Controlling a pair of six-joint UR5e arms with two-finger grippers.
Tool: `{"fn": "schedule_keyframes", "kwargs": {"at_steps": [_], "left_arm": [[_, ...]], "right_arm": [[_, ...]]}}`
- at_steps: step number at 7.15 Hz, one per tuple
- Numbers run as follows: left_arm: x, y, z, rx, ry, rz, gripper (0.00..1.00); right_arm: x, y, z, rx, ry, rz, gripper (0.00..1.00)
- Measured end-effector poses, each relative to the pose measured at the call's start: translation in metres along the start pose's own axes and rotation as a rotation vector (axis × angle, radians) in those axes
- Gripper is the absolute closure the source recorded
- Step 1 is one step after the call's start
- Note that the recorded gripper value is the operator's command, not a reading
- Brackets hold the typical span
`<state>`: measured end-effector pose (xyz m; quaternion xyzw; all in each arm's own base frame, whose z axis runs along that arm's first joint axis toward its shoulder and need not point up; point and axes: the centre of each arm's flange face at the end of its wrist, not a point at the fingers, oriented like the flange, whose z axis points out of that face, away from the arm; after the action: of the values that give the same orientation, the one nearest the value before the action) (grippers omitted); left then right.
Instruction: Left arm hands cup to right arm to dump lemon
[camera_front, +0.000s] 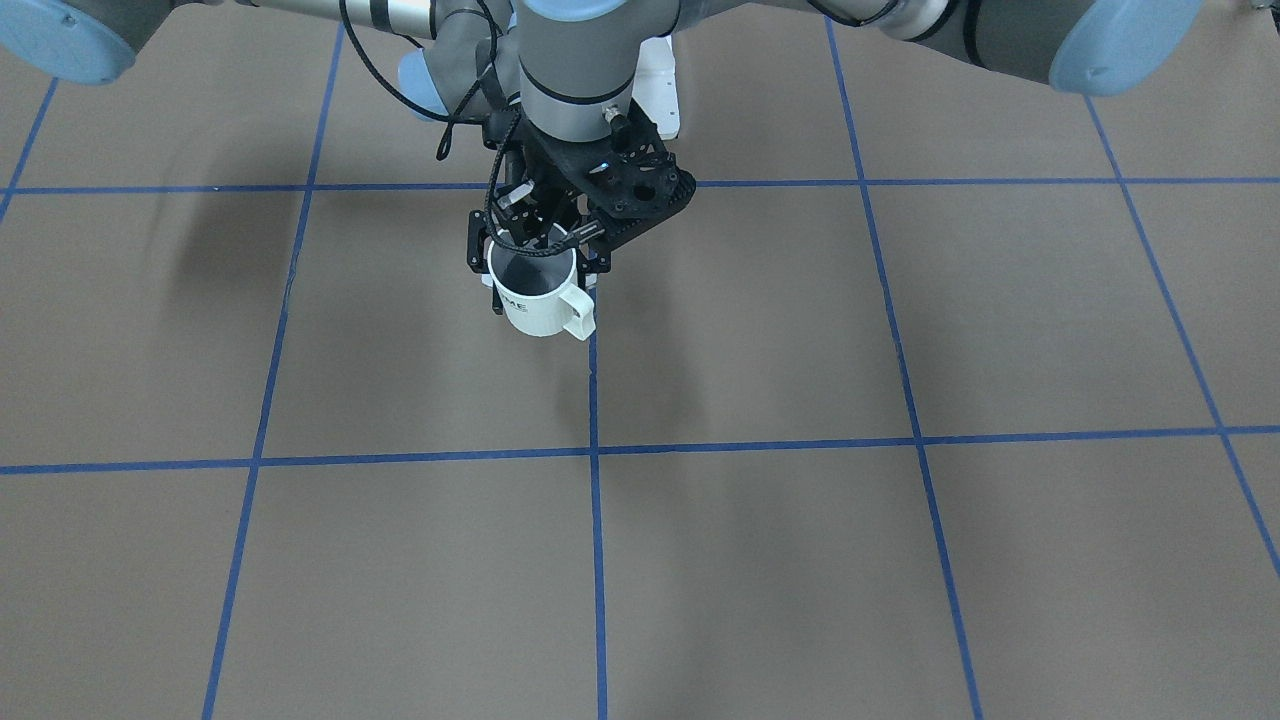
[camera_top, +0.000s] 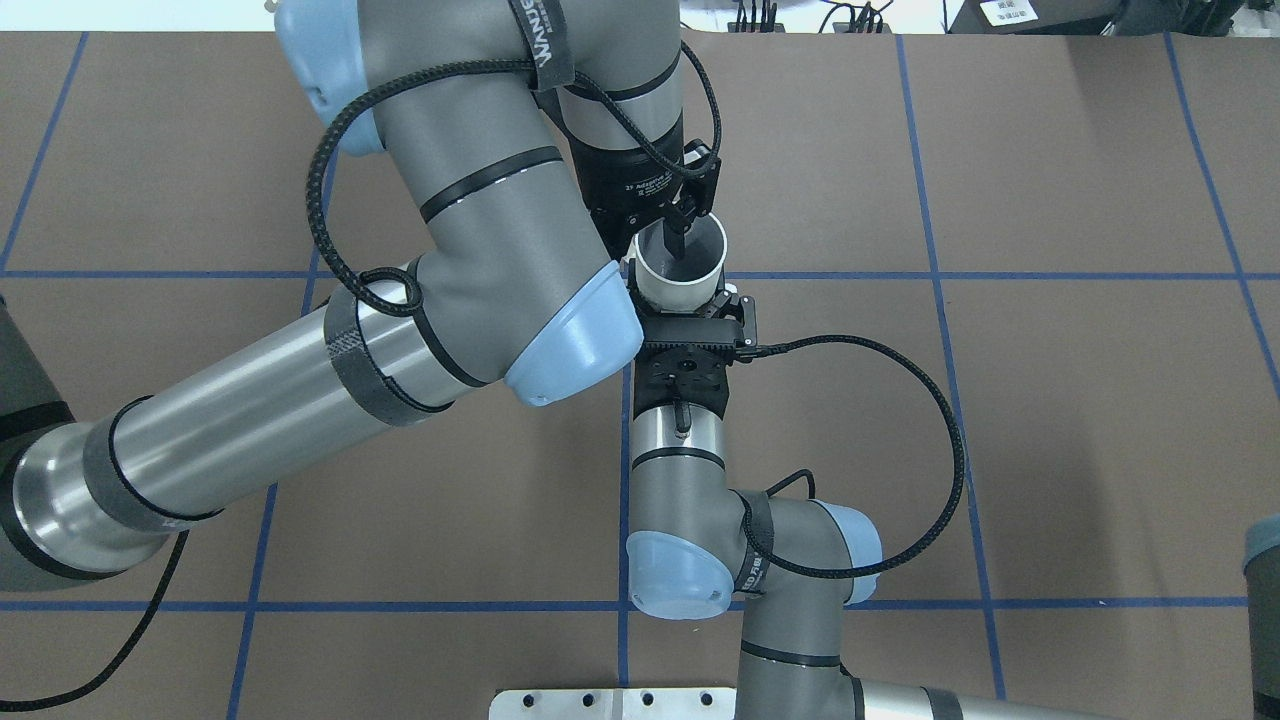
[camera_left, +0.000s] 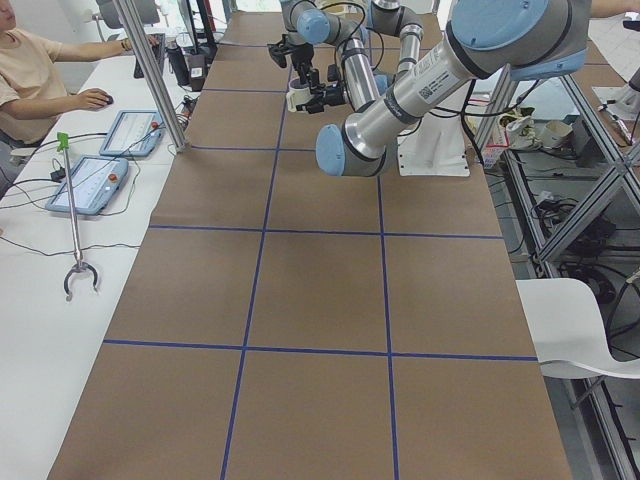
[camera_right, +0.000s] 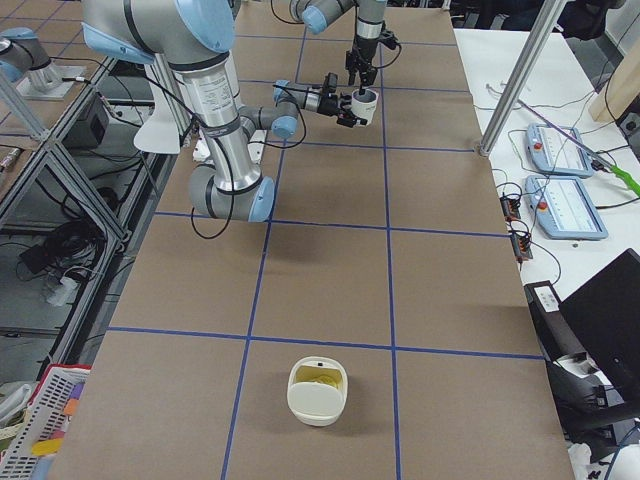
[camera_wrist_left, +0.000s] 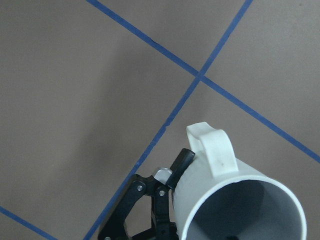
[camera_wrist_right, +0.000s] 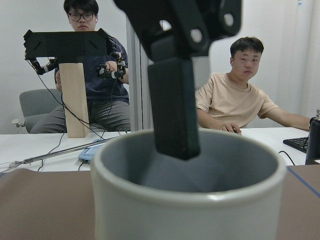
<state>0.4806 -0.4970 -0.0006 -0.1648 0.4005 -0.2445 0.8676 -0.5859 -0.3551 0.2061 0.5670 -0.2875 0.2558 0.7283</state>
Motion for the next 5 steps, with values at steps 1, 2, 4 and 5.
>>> {"fn": "schedule_keyframes", "kwargs": {"at_steps": [1,2,4,5], "left_arm": [[0.0002,0.0011,0.0013,-0.001,-0.002,0.001,0.44],[0.0005,0.0023,0.0022,-0.002,-0.003,0.003,0.44],[0.0009,0.0034,0.0032,-0.003,-0.003,0.004,0.47],[0.001,0.0036,0.0034,-0.003,-0.003,0.005,0.49]], "right_arm": [[0.0001,-0.0001,0.0001,0.0,0.0,0.0,0.77],[0.0,-0.0004,0.0001,0.0,0.0,0.001,0.77],[-0.0002,-0.0011,-0.0007,0.0,-0.002,0.004,0.77],[-0.0001,-0.0017,-0.0013,0.0,-0.003,0.005,0.76]]}}
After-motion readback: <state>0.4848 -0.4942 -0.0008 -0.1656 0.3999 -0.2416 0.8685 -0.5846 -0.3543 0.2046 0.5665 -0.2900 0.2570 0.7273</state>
